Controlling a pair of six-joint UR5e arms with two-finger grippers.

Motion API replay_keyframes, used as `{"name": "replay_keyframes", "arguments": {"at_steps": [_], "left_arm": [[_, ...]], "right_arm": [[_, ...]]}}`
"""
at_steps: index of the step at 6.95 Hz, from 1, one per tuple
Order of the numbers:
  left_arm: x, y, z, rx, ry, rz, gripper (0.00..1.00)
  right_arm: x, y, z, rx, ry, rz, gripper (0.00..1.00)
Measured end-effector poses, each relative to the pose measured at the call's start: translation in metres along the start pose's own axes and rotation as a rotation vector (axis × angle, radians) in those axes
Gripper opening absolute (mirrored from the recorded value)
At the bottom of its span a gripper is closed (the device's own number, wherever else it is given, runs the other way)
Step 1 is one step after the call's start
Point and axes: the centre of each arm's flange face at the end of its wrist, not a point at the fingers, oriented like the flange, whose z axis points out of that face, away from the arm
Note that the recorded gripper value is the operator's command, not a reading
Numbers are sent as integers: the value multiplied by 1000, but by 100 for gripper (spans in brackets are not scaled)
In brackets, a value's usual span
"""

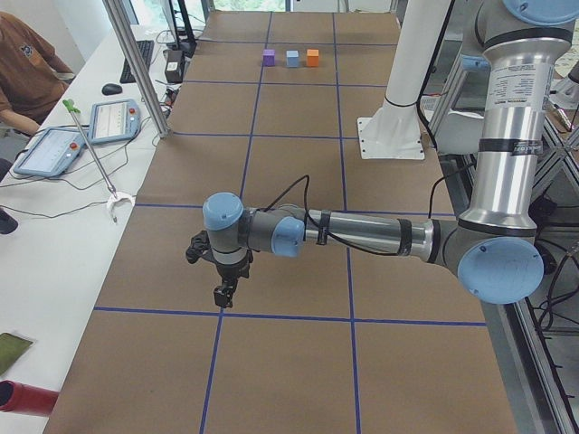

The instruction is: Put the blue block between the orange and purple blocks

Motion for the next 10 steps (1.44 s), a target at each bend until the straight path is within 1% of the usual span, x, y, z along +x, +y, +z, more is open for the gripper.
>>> {"name": "replay_keyframes", "arguments": {"at_steps": [1,2,4,6,10], "left_arm": [[-12,6,-9,11,-5,-9,100],[-26,14,-20,18,-9,-14,100],[-43,26,-34,20,18,-54,100],[-46,34,-33,18,40,-71,100],[-46,35,-33,19,42,-71,100]], "right_arm": [[-1,-3,-2,3,-1,42,100],[-3,-7,-3,5,-3,103,100],[-2,-7,-1,0,-8,156,100],[1,-2,5,-11,-12,168,100],[2,-1,8,-16,-12,162,100]]}}
